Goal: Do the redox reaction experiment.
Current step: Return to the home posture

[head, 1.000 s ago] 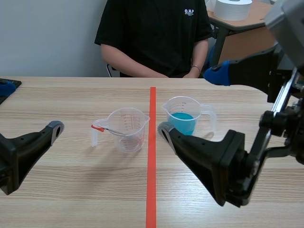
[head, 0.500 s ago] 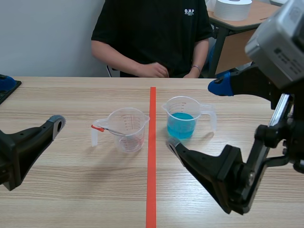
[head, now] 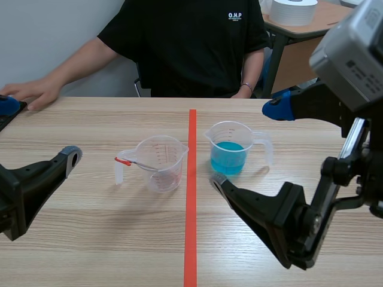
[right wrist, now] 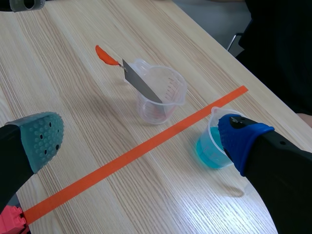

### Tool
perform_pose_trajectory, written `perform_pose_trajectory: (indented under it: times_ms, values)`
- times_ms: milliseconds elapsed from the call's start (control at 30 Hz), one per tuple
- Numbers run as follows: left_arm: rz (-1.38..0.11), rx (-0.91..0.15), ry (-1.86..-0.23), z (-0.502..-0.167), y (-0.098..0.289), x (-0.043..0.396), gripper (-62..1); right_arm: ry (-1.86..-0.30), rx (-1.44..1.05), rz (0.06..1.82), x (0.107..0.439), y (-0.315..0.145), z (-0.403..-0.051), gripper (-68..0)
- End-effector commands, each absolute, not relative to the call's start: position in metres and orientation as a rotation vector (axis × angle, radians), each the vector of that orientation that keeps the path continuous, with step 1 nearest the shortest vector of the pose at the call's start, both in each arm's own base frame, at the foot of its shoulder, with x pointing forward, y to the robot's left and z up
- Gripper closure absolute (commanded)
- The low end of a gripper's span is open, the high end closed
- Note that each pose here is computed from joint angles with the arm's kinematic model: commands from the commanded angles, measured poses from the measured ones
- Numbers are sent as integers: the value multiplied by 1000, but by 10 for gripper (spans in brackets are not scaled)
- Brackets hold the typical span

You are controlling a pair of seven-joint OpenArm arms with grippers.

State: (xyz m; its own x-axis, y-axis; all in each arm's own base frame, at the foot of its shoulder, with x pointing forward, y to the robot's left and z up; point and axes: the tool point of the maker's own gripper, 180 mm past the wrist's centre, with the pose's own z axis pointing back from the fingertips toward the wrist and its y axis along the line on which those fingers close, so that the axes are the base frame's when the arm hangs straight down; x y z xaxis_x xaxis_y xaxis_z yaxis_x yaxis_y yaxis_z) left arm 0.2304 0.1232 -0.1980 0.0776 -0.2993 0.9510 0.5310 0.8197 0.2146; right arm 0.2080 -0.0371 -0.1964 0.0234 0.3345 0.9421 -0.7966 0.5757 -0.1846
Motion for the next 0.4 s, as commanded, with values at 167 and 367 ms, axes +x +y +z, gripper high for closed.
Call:
perform_pose_trajectory:
  times_ms: [167, 367]
  values:
    - [-630, -196, -1340, -200, 125, 231, -623, -1293, 466, 931, 210, -36, -190, -679]
    - [-630, -200, -1349, -198, 125, 231, -623, -1293, 464, 933, 210, -36, -190, -679]
